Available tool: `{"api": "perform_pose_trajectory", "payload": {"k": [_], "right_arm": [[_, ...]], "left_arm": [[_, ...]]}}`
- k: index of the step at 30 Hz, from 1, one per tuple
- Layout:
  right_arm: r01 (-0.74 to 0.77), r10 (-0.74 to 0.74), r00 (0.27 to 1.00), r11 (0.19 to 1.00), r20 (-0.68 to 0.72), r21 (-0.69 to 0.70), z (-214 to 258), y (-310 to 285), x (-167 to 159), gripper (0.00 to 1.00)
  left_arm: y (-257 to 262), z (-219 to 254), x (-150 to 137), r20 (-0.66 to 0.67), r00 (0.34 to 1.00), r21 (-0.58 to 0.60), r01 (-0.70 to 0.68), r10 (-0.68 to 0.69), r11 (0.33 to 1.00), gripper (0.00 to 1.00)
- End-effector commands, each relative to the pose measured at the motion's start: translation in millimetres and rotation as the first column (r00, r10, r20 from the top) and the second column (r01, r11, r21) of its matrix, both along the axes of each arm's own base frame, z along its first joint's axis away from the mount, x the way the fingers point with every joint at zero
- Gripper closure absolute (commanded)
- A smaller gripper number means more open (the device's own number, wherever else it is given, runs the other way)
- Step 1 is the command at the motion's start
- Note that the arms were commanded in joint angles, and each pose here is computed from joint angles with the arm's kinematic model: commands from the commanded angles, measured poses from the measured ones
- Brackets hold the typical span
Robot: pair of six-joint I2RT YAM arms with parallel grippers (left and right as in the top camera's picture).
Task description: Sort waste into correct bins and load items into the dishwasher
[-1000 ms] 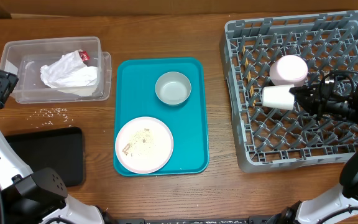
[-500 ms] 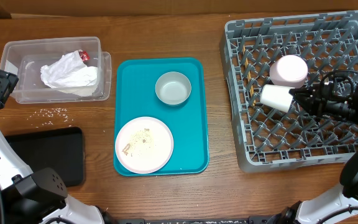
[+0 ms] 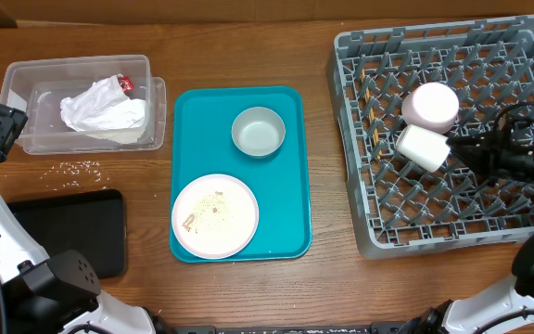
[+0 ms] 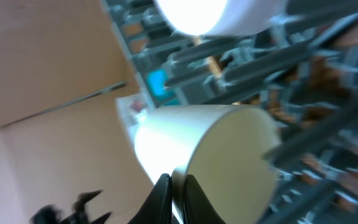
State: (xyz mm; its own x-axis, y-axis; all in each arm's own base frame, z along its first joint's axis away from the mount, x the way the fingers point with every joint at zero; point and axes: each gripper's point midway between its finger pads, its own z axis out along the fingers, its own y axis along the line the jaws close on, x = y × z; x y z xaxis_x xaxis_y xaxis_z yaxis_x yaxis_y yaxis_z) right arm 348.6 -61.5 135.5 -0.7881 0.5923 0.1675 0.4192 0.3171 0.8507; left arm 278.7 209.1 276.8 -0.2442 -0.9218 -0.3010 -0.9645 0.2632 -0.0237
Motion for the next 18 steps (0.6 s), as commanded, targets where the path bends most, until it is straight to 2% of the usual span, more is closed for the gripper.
{"api": "perform_pose_trajectory", "payload": {"k": [1,5,12,15,18], "right_arm": [[-0.015,-0.008,0.995,0.976,-0.101,-0.217,-10.8,-33.5,-4.1,0.89],[0.004,-0.053,0.987,0.953,-0.154,-0.303,6.1,-50.8,-2.3,0.86],[-0.006,-0.047,0.989,0.932,-0.137,-0.364,44.1,-52.7,2.1,0.84],[-0.074,0.020,0.990,0.918,-0.139,-0.391,46.3,-33.5,3.2,0.85],[-0.197,0.155,0.979,0.890,-0.134,-0.412,43.4,-1.6,6.1,0.86]], "left_arm": [[0.4,-3.3,1.1,-0.004,1.000,-0.009,-0.019,0.019,1.000,0.00],[0.4,-3.3,1.1,-0.004,1.000,-0.009,-0.019,0.019,1.000,0.00],[0.4,-3.3,1.1,-0.004,1.000,-0.009,-0.019,0.019,1.000,0.00],[0.4,-3.3,1.1,-0.004,1.000,-0.009,-0.019,0.019,1.000,0.00],[0.4,-3.3,1.1,-0.004,1.000,-0.009,-0.019,0.019,1.000,0.00]]}}
